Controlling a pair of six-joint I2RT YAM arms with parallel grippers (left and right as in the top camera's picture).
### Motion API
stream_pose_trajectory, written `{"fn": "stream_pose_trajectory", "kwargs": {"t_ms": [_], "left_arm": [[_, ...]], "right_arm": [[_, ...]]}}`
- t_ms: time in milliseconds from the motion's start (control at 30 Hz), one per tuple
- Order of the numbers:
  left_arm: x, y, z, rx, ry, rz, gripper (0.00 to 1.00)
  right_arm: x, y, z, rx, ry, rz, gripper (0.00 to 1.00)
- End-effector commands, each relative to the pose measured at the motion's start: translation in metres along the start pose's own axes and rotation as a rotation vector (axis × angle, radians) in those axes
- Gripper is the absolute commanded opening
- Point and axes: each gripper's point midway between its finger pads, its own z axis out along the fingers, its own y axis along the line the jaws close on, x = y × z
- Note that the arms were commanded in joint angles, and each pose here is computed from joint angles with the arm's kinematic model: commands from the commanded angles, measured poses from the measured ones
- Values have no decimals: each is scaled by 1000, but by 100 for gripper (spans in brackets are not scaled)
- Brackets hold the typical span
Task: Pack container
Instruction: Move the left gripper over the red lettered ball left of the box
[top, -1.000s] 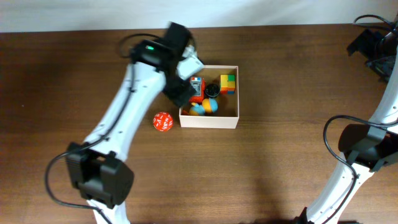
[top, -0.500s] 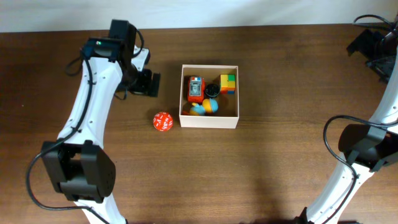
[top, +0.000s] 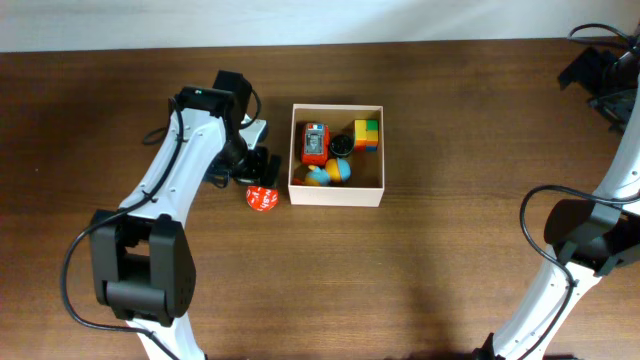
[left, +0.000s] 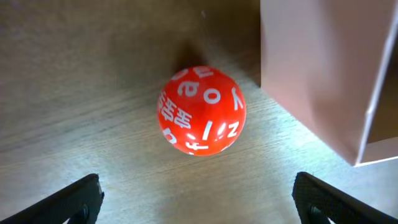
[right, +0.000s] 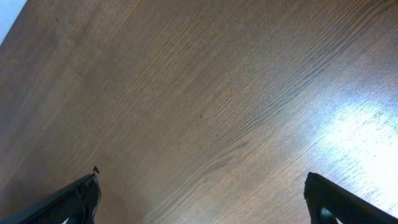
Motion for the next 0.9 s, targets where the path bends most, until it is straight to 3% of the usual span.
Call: {"fn": "stream_pose_trajectory", "kwargs": {"t_ms": [0, 867], "left_arm": [[9, -1, 14, 10, 40, -14, 99], [-1, 4, 54, 11, -36, -4, 99]], "right_arm": [[1, 2, -2, -4, -3, -4, 99], [1, 2, -2, -4, -3, -4, 99]]}}
